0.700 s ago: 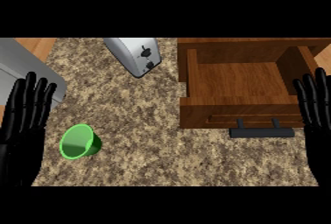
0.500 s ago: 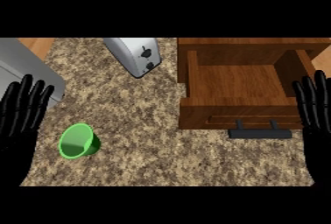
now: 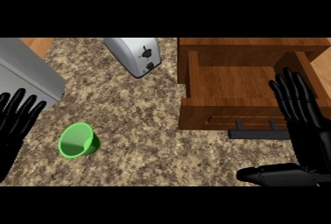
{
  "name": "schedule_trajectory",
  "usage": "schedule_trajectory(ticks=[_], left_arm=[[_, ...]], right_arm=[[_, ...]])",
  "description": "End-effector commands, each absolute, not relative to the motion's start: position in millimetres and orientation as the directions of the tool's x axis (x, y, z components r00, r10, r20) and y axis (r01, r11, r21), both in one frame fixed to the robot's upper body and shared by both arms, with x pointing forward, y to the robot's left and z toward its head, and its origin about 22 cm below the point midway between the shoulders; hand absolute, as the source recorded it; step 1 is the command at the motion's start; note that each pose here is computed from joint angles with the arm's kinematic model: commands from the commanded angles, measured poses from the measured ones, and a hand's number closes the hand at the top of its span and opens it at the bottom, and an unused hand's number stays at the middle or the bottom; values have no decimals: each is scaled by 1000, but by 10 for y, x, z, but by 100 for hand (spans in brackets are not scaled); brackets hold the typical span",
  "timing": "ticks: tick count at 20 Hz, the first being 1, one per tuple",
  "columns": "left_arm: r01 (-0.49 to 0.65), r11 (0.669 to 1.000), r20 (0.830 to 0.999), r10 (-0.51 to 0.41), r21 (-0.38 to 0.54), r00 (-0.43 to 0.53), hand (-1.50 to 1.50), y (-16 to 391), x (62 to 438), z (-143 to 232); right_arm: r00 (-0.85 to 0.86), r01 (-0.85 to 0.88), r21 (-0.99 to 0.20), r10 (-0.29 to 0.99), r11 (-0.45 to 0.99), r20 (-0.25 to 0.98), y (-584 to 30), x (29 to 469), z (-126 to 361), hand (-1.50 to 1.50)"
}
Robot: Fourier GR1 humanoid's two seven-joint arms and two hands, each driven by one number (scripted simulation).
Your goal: Pick up the cup, place it into the drawer and close the drawer
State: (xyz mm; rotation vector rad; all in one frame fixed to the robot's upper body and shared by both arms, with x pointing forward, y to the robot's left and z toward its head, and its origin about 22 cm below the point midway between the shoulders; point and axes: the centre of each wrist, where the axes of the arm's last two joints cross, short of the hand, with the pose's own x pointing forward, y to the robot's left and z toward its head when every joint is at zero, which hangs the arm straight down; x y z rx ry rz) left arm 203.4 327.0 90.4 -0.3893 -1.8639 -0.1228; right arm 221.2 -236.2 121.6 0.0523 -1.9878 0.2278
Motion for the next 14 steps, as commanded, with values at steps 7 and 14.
schedule_trajectory(ticks=[7, 14], left_arm=[[270, 956, 972, 166, -116, -169, -150, 3662, 2352, 441], [226, 971, 987, 109, -80, -119, -150, 3789, 2427, -59]], right_arm=[[-403, -170, -137, 58, 976, 913, -2308, 2592, 1575, -150], [-417, -161, -153, 73, 975, 906, -2516, 2722, 1191, -150]])
